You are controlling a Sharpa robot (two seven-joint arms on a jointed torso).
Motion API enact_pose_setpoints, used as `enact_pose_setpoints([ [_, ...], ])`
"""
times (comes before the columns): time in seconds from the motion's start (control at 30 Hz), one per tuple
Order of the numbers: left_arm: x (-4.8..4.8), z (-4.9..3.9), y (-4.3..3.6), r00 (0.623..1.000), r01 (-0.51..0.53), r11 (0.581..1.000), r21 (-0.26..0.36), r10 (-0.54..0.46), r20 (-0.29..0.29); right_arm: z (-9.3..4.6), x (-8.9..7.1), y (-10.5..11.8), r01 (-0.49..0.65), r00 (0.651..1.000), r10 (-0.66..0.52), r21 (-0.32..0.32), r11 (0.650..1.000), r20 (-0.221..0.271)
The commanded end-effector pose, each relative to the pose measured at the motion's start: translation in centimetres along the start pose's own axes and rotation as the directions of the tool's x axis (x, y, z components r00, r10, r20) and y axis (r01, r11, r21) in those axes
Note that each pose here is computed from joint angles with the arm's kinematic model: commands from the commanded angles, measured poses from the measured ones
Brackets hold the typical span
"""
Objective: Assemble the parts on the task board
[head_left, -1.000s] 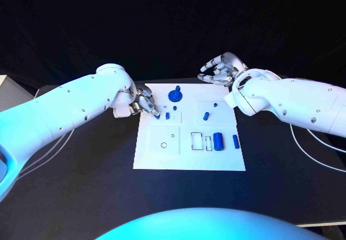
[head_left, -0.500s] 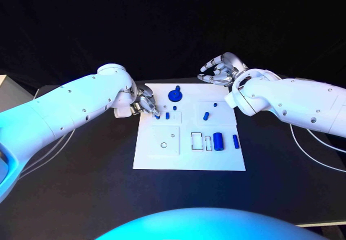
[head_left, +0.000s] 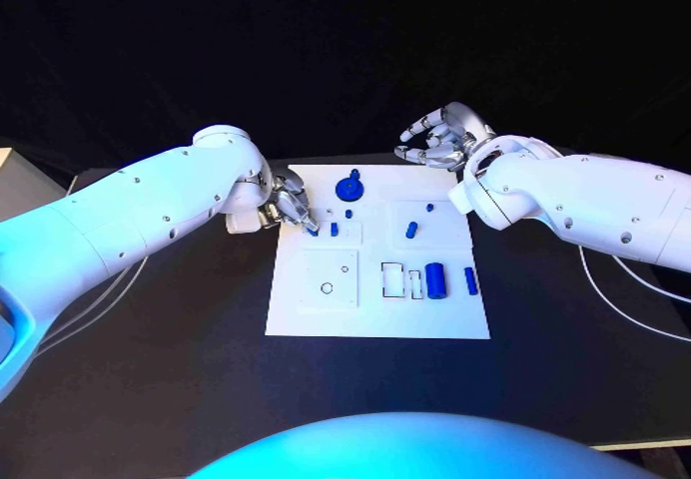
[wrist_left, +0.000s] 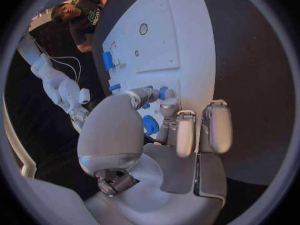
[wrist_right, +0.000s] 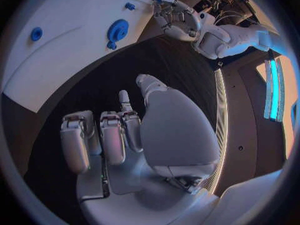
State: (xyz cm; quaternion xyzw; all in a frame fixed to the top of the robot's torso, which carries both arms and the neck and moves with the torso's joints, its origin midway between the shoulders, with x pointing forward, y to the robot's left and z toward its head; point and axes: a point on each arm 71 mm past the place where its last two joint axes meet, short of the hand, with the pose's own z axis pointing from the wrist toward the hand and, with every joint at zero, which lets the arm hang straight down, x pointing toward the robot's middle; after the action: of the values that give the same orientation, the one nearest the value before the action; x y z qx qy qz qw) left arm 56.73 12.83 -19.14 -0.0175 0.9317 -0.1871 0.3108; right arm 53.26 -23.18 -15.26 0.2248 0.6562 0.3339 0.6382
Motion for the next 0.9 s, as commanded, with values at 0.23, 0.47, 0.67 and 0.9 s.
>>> enact_pose_setpoints([
  [0.23, 0.19, 0.0, 0.13, 1.0, -0.01, 1.0, -0.008, 0.01, -0.019, 0.0, 0.08, 0.08, 0.007, 1.0, -0.007, -0.011, 1.0, -0.009],
  [0.47, 0.17, 0.04, 0.09, 1.0, -0.007, 1.0, -0.011, 0.006, -0.011, 0.0, 0.09, 0.09, 0.007, 1.0, -0.007, -0.012, 1.0, -0.009],
  [0.67, 0.27, 0.2, -0.08, 1.0, -0.006, 1.0, -0.011, 0.006, -0.011, -0.01, 0.11, 0.11, 0.007, 1.0, -0.007, -0.012, 1.0, -0.009],
  [0.9, 0.43, 0.4, -0.24, 1.0, -0.008, 1.0, -0.012, 0.007, -0.019, -0.03, 0.1, 0.1, 0.007, 1.0, -0.007, -0.012, 1.0, -0.01],
])
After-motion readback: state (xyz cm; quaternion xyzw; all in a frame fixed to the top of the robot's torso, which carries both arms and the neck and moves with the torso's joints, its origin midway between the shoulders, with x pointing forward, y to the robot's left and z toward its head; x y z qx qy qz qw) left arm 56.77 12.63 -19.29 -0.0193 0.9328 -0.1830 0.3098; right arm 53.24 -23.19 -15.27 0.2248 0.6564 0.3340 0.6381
